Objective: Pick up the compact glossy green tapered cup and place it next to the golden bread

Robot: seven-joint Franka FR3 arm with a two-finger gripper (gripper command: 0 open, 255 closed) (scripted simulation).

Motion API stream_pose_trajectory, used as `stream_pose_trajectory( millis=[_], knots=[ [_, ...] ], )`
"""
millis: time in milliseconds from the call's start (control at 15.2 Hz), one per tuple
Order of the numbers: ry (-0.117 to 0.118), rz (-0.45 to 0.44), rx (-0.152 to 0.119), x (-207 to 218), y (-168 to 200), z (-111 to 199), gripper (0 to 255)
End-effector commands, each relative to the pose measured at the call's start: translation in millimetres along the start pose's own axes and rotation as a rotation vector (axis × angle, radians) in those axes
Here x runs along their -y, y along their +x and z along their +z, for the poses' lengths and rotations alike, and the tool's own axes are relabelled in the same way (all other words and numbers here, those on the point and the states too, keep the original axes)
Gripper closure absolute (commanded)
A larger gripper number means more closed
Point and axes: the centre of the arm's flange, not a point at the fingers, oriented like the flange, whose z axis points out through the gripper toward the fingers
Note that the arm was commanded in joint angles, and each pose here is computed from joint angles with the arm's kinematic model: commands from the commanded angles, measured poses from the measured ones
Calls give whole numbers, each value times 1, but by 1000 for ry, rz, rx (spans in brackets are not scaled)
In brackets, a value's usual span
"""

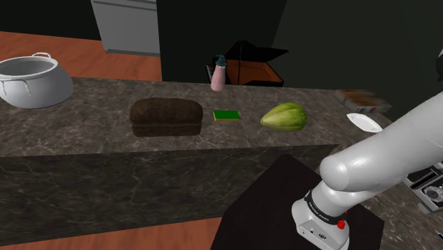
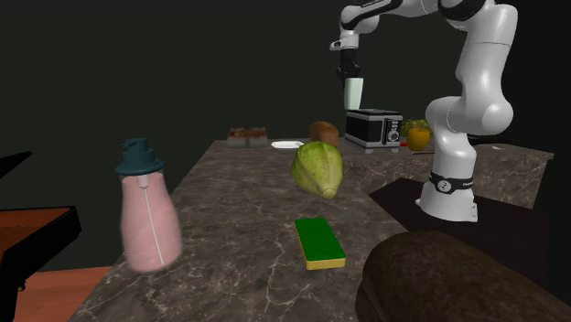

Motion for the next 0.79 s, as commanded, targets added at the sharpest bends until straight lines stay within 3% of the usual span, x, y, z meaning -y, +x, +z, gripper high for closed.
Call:
stream_pose_trajectory(
  millis=[0, 264, 726],
  knots=[
    [-2, -3, 1, -5, -24, -1, 255],
    [-2, -3, 1, -13, -76, -2, 255],
    [-2, -3, 1, -14, -77, 35, 255]
  ],
)
